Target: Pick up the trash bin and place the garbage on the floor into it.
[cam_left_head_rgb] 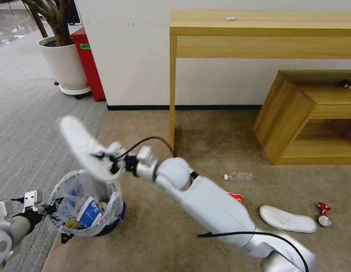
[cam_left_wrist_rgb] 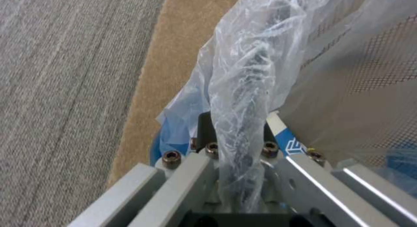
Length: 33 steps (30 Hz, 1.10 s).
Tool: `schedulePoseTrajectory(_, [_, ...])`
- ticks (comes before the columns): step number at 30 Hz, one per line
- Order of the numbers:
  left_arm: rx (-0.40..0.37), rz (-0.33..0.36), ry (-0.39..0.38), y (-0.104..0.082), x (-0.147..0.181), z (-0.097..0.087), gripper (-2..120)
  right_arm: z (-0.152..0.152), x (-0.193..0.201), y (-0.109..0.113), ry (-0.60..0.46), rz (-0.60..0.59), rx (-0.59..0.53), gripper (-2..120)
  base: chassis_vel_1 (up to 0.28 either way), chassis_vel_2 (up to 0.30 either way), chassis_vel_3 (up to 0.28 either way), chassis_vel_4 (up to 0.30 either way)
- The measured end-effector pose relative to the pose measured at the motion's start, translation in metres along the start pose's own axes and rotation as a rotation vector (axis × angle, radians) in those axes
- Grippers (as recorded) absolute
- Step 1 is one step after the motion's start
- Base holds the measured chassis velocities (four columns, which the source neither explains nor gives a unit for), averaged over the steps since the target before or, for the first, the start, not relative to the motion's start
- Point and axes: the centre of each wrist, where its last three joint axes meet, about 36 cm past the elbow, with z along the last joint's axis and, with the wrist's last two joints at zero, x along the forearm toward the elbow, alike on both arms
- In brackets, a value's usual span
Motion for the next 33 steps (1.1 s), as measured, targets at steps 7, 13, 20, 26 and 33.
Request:
schedulePoseTrajectory(7, [-0.012,0.024,0.003,-0.007,-0.002,-0.003,0,0.016,-0.025,0.029,0.036,-0.029,0.031,0,0.0,0.0,0.0,0.0])
schedulePoseTrajectory(13, [-0.012,0.028,0.002,-0.009,-0.003,-0.003,0,0.034,-0.028,0.041,0.055,-0.002,0.055,22,0.0,0.0,0.0,0.0])
schedulePoseTrajectory(20, [-0.015,0.034,-0.002,-0.011,-0.001,-0.004,0,0.04,-0.03,0.044,0.058,0.019,0.056,44,0.0,0.0,0.0,0.0])
schedulePoseTrajectory(26, [-0.016,0.03,-0.005,-0.01,0.0,-0.004,0,0.038,-0.028,0.04,0.049,0.054,0.049,65,0.0,0.0,0.0,0.0])
schedulePoseTrajectory(33, [-0.002,0.021,-0.006,-0.005,0.008,0.002,0,0.03,0.002,0.01,0.032,0.278,-0.005,94,0.0,0.0,0.0,0.0])
